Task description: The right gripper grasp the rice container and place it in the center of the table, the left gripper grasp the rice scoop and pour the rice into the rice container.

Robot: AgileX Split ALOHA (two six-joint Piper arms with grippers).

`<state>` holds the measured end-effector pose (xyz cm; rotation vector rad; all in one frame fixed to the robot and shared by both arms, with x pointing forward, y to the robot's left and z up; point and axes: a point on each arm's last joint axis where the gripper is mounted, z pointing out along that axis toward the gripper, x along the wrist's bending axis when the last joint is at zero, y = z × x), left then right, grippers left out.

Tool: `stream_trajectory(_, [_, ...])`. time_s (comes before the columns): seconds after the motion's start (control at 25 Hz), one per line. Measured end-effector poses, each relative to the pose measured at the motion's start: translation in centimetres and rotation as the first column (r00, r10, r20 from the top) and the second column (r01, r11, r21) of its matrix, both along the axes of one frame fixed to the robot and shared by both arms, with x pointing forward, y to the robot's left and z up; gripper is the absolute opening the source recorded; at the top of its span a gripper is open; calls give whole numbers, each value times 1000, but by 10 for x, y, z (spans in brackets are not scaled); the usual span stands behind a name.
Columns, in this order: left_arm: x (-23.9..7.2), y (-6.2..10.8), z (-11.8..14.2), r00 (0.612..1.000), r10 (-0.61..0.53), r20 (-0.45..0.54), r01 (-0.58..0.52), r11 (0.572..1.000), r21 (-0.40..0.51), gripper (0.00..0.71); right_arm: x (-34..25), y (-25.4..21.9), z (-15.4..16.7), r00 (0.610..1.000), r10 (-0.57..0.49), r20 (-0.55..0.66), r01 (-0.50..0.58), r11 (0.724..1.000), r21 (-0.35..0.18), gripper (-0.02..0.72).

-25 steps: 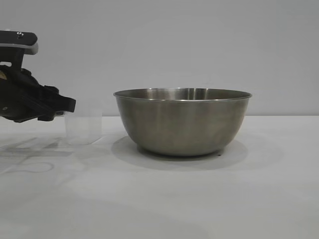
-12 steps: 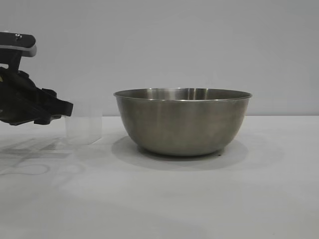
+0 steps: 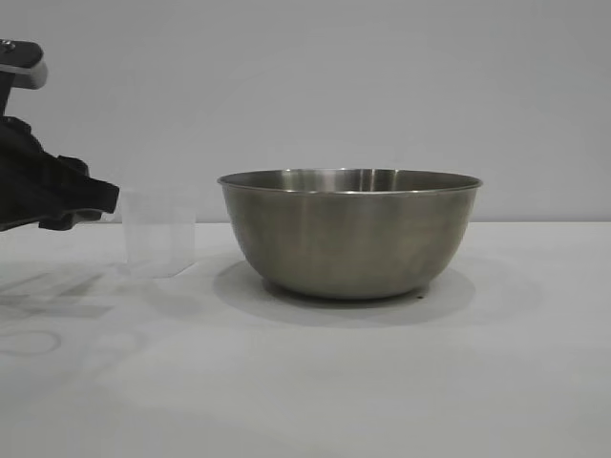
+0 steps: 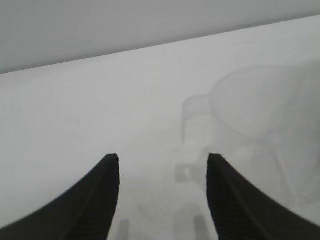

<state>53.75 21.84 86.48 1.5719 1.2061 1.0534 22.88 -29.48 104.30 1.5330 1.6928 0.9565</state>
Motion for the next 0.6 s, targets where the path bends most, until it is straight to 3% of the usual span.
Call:
stream_trajectory(0.44, [-27,7,42,996,-22,86,24,1000,-20,380,0,0,0,1000,0,0,0,1000,0,514])
stream_trajectory(0.6, [-41,11,54,997,-24,74,26,999,-25,380,0,0,0,1000,0,0,0,1000,0,514])
